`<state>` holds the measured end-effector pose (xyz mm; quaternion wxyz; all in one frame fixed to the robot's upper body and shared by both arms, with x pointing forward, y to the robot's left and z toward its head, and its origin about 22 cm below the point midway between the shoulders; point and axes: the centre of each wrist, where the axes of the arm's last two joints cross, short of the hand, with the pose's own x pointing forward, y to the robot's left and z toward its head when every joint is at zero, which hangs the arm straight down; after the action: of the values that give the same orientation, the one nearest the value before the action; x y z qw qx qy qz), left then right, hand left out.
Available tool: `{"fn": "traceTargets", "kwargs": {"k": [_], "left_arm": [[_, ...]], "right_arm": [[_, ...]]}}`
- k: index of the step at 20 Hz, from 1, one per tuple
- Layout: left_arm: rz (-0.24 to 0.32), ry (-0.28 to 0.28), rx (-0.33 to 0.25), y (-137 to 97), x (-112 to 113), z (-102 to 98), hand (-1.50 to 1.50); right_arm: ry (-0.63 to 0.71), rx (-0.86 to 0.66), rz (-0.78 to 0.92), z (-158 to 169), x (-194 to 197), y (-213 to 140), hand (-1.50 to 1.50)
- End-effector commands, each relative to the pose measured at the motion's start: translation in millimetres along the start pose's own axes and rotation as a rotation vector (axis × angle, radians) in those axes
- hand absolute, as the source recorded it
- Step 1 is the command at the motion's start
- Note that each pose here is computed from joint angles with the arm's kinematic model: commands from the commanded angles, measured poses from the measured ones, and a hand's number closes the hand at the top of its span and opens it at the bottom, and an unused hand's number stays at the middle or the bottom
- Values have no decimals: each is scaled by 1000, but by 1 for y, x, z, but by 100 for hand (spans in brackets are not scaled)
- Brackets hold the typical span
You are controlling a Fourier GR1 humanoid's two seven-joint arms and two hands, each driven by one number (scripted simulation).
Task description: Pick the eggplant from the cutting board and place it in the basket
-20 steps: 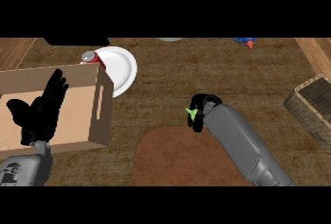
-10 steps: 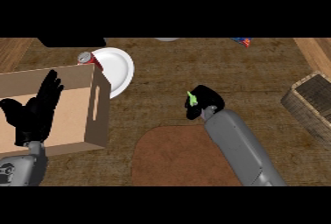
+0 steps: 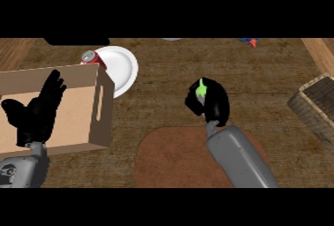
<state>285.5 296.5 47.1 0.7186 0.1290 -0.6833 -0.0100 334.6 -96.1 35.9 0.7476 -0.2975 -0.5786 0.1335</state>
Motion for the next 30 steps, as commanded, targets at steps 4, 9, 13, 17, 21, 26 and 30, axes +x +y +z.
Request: {"fn": "traceTargets", "kwargs": {"k": [4,9,13,17,21,26,30], "left_arm": [[3,-7,0,0,-1,6,0],[-17,2,22,17,-3,1,0],[-14,-29,39,0,5,7,0],[-10,1,8,-4,8,-9,0],[3,1,2,5,4,-8,0],[5,3,-7,-2,-4,-4,0],[-5,13,-12,-15,-7,-2,0]], "right_arm": [[-195,-270,-290,34,56,-19,150],[-202,-377,-208,59,86,-36,150],[-140,-439,-155,59,121,-91,150],[-121,-541,-213,45,144,-102,150],[-93,-617,-255,34,169,-139,150],[-50,-668,-200,17,164,-178,150],[-16,-724,-155,-13,164,-205,150]]}}
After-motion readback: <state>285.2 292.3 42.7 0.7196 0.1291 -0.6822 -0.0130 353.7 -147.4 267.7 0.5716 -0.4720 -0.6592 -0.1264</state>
